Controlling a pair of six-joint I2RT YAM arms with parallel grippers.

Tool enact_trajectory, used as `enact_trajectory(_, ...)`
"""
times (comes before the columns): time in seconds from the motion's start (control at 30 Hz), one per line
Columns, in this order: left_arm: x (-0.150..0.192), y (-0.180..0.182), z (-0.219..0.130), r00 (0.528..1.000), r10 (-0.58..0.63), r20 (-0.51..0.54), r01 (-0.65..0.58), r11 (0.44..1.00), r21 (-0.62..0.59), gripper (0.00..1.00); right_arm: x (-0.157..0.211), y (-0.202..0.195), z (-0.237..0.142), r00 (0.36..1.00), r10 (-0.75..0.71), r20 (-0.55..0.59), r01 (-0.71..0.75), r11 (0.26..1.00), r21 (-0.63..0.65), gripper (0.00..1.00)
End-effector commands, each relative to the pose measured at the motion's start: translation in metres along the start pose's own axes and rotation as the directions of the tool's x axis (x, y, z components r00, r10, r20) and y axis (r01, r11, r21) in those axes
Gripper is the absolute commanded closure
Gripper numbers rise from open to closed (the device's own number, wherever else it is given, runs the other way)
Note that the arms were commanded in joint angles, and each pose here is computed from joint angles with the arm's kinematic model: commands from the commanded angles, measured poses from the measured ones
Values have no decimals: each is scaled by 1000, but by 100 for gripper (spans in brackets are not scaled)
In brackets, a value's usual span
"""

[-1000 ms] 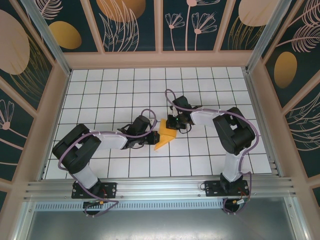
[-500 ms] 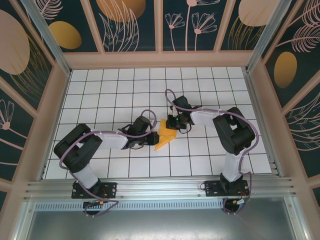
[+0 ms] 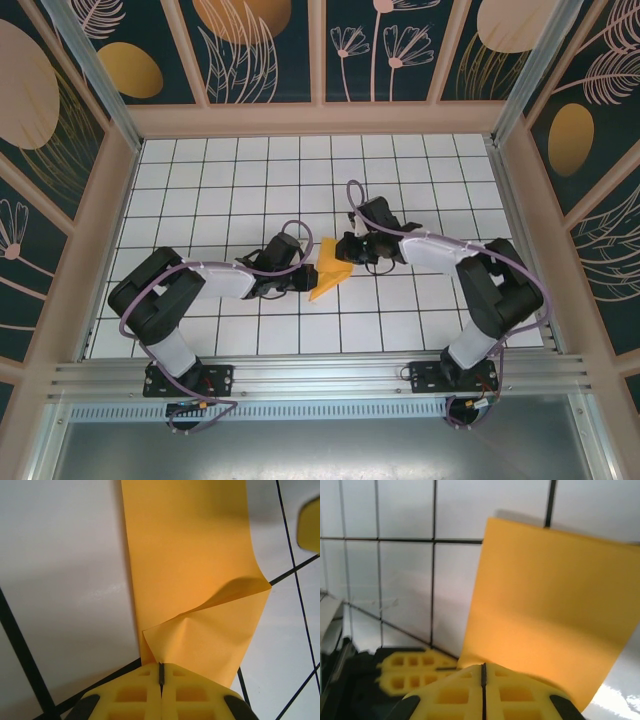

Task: Fold a paper plane with a square sheet of paper (pick it up from the middle)
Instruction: Third fold the triangle at the center of the table.

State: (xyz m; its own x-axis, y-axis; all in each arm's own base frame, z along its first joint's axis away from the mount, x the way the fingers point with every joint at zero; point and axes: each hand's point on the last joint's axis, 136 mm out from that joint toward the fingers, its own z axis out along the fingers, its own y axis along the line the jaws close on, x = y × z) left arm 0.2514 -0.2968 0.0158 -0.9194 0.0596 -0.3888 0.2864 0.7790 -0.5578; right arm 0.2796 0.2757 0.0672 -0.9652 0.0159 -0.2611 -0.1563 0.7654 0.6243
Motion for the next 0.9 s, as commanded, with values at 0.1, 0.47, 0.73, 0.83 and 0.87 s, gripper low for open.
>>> enact_trajectory(0.1, 6, 7, 3, 1000, -6, -19, 6, 1000, -6, 93, 37, 26, 1, 997, 49, -51, -56, 988, -142, 96)
enact_trajectory(0.47, 12, 11, 9, 999, -11, -48, 10, 1000, -15, 93, 48, 12, 28, 992, 84, -98, -94, 990, -106, 98)
enact_trajectory(0.73, 15, 14, 12, 998, -14, -64, 12, 1000, -22, 93, 58, -13, 38, 989, 98, -109, -102, 994, -34, 98)
enact_trajectory(0.83, 18, 15, 15, 997, -14, -80, 12, 1000, -21, 93, 64, -27, 45, 988, 106, -114, -106, 994, 4, 97)
enact_trajectory(0.87, 19, 15, 16, 996, -18, -85, 16, 1000, -21, 93, 66, -32, 47, 987, 106, -122, -105, 994, 15, 96)
